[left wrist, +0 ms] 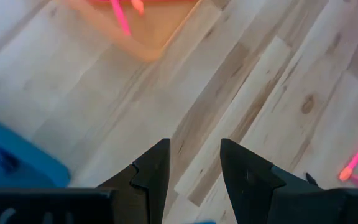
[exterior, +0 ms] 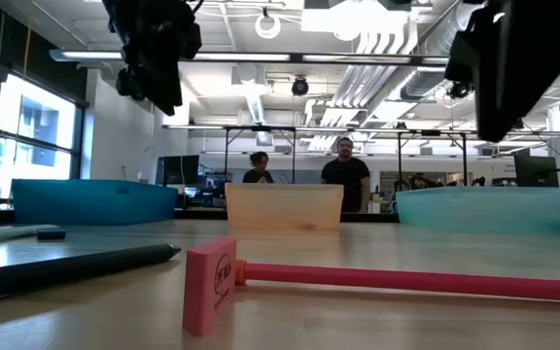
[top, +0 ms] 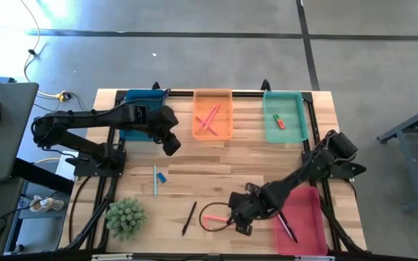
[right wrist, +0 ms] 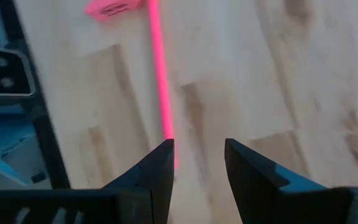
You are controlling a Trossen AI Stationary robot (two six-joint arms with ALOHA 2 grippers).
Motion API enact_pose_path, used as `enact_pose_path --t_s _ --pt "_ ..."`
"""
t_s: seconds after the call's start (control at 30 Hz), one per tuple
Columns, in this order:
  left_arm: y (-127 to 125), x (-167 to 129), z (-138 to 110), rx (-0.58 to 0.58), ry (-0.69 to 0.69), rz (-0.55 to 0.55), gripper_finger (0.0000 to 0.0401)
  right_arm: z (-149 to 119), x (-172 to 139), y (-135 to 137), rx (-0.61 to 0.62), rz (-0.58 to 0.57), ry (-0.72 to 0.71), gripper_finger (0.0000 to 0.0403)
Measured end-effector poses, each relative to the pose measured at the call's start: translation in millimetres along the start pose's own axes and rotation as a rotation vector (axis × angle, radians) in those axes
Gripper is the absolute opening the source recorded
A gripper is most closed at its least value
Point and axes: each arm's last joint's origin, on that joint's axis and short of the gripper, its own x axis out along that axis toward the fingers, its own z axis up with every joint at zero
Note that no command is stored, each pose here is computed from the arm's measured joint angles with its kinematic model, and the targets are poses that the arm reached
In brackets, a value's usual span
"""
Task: Sort crayons/erasers/pens/pencils in bins
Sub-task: Put the pink pencil into the orange bin
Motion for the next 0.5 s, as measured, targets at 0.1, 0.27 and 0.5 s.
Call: enact_pose_path --t_s 0.1,0.27,0.5 --pt "0 2 -3 -0.045 0.038 0.017 0.0129 -6 4 11 -0.035 0.014 -0.036 0.0135" --pt "-5 2 -11 -0.041 0.075 0.047 0.0129 -15 20 22 -0.072 0.017 -0.049 0.0134" --pt "-14 1 -20 -0.01 0.096 0.068 0.0129 -21 41 27 -0.103 0.006 -0.027 0.0134"
